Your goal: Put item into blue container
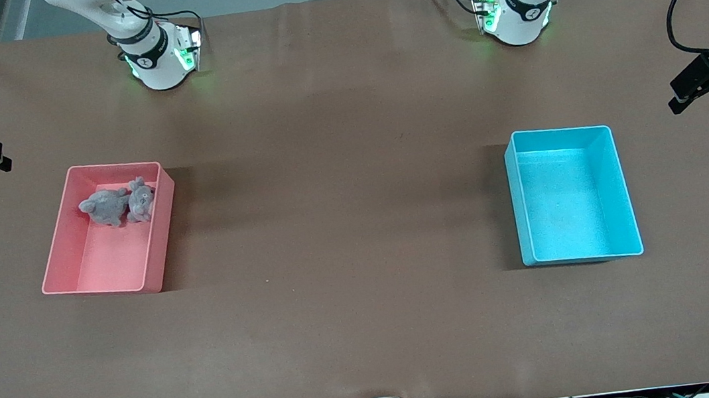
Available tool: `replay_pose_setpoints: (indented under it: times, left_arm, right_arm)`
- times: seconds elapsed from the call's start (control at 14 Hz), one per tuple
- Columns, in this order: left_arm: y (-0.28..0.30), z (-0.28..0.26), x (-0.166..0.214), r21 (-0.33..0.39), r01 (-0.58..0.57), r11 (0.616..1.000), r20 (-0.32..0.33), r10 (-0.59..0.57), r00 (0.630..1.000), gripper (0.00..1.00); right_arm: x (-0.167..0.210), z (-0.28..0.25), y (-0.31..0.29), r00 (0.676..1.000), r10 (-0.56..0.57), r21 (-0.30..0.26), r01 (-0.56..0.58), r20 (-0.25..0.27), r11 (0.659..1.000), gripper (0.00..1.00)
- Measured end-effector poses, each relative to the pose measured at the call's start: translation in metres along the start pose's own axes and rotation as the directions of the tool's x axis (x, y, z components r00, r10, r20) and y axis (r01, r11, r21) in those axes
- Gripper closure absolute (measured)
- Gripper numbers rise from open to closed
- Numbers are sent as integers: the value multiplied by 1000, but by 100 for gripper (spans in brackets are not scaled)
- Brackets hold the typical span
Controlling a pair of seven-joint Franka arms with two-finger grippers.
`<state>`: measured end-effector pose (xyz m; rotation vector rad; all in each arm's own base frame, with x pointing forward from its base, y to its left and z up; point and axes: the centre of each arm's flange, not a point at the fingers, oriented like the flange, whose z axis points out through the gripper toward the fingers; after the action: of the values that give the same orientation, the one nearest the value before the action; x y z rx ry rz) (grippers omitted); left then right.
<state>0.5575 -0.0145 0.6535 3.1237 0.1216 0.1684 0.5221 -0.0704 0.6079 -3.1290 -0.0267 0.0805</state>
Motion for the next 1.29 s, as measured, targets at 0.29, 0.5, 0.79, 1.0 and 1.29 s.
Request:
replay_pose_setpoints:
  times: [0.29, 0.5, 0.79, 1.0, 1.29]
  left_arm:
    - [0, 0, 0, 0, 0, 1000, 1, 0, 1000, 0]
    - [0, 1, 0, 0, 0, 1000, 1, 0, 1000, 0]
    - [-1, 1, 0, 0, 1, 1000, 2, -1, 1000, 0]
    - [-1, 1, 0, 0, 2, 1000, 2, -2, 1000, 0]
    - [-1, 2, 0, 1, 3, 1000, 4, -3, 1000, 0]
  right_arm:
    - [26, 39, 3, 999, 3, -4, -3, 46, 1000, 0]
    - [52, 80, 12, 997, 15, -12, -14, 73, 1000, 0]
    - [73, 148, 33, 987, 47, -14, -45, 151, 999, 0]
    - [63, 213, 66, 984, 99, -15, -98, 145, 995, 0]
    - [27, 292, 91, 978, 165, 3, -167, 126, 986, 0]
